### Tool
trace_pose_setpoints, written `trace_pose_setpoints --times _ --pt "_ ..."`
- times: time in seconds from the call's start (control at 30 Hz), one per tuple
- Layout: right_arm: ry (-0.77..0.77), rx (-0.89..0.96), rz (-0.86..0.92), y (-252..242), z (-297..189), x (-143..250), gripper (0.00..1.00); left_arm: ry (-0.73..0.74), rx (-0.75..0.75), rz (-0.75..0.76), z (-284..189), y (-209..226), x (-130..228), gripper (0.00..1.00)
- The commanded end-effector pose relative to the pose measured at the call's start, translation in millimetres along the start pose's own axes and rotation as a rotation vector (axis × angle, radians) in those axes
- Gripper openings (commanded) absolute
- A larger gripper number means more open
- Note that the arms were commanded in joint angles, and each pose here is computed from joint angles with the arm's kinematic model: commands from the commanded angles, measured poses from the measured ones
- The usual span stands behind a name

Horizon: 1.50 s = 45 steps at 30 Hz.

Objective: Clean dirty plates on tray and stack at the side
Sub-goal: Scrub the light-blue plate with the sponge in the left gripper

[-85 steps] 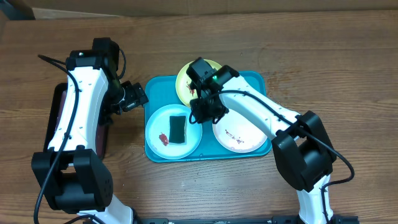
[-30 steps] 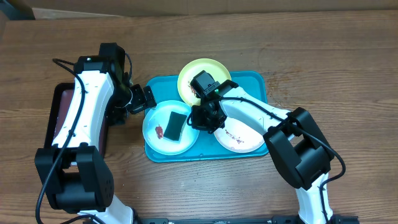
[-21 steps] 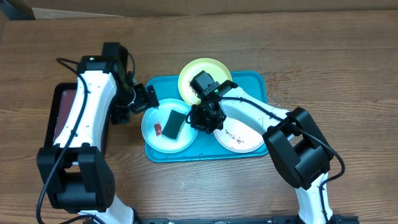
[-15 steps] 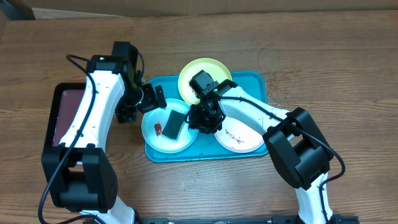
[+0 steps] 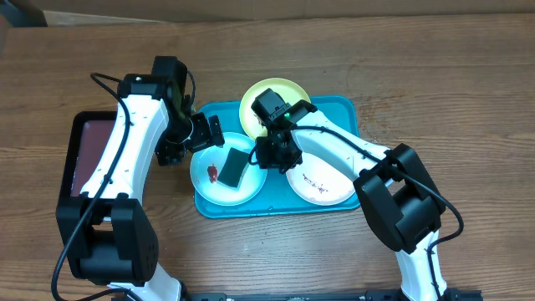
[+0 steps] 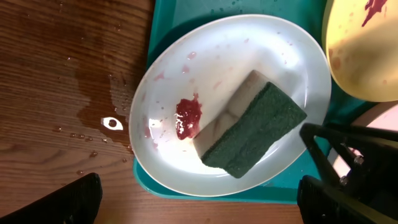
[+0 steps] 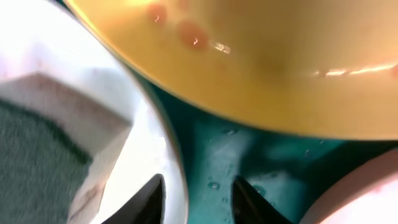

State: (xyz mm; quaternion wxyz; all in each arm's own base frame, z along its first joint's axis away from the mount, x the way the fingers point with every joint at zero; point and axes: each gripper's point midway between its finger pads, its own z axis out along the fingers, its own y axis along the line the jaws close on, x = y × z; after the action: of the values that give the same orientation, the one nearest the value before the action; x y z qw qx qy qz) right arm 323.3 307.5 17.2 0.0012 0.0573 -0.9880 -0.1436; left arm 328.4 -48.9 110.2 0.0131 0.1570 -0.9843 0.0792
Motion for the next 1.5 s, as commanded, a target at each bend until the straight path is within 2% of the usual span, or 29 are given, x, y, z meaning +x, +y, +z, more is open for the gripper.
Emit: trace_pose_setpoints --times 0.0,0.27,0.33,0.4,0.67,0.77,0.83,0.97,1.07,1.17,1.33,1.47 --pt "-0.048 0.039 -0.052 -3 -1 -12 0.33 -0.007 -0.011 0.019 -2 4 1 1.00" --pt "-0.031 0.044 -0.050 -9 9 -4 0.32 0.001 -0.012 0.019 -2 4 3 1.00" --pt "-0.031 0.044 -0.049 -9 9 -4 0.24 0.001 -0.011 0.019 -2 4 3 1.00" --pt "-0.031 0.050 -0.046 -10 10 -3 0.20 0.001 -0.011 0.019 -2 4 3 1.00" --pt "-0.022 0.053 -0.044 -12 12 -1 0.18 0.012 -0.006 0.025 -2 2 5 1.00" --pt "-0.014 0.045 -0.044 -11 12 1 0.24 0.018 0.016 0.050 -1 -4 7 1.00" --pt "-0.001 0.033 -0.042 -9 12 4 0.24 0.016 0.016 0.058 -1 -7 8 1.00" --pt "0.000 0.038 -0.042 -10 12 4 0.16 0.019 0.020 0.071 0 -11 10 0.99" --pt "-0.004 0.044 -0.042 -11 12 3 0.04 0.020 0.019 0.086 0 -16 12 0.96" --pt "-0.007 0.042 -0.043 -11 12 2 0.04 0.014 0.022 0.100 2 -21 13 0.96" --pt "-0.010 0.039 -0.043 -10 12 2 0.04 0.032 0.086 0.124 18 -36 19 0.84" --pt "-0.011 0.039 -0.043 -10 12 2 0.04 0.024 0.102 0.178 42 -35 22 0.82"
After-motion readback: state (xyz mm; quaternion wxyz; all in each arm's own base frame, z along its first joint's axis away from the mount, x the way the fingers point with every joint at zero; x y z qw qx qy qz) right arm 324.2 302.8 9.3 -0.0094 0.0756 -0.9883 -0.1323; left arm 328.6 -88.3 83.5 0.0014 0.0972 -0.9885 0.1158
